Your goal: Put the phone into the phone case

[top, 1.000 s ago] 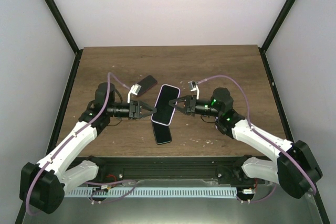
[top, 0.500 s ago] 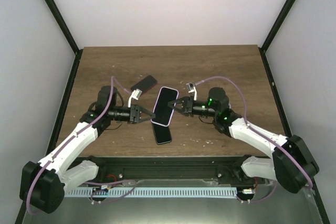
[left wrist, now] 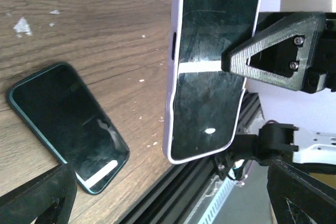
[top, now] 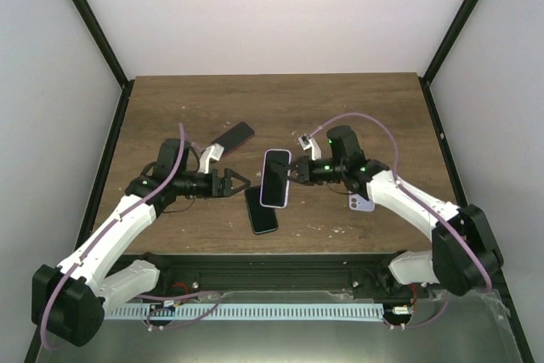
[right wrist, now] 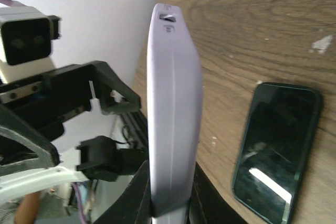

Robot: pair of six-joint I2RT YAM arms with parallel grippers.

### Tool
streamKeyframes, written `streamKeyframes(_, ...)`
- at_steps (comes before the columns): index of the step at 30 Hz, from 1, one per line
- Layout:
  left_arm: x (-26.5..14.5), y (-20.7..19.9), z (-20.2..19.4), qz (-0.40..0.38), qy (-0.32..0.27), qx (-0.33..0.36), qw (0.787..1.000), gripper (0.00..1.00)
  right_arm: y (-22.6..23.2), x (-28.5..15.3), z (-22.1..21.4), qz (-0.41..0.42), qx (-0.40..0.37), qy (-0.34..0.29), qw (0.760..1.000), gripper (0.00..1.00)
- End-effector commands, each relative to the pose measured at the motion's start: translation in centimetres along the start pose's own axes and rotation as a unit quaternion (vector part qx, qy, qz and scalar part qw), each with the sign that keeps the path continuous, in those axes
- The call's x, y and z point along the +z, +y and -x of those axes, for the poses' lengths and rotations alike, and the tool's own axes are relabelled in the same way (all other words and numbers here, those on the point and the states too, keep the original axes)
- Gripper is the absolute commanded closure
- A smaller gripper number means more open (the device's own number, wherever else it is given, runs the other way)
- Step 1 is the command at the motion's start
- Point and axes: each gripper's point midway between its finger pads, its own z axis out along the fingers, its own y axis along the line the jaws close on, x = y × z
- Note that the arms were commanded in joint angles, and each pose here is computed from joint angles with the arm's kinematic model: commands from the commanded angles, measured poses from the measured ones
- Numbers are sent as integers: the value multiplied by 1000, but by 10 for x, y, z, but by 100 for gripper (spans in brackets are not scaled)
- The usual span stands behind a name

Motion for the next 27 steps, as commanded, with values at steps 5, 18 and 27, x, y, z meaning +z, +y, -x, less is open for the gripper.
streamKeyframes(5, 7, 38, -6, 78, 12, -24, 997, 3, -61, 6, -10, -89, 13, 91, 992, 92)
streamKeyframes(18, 56, 101, -31, 100, 59, -136, 984, 44, -130, 24, -5, -175, 44, 118, 976, 86)
streamKeyframes(27, 89, 117, -39, 95, 84, -172, 977, 54, -158, 17, 7, -238, 48, 89, 966, 65)
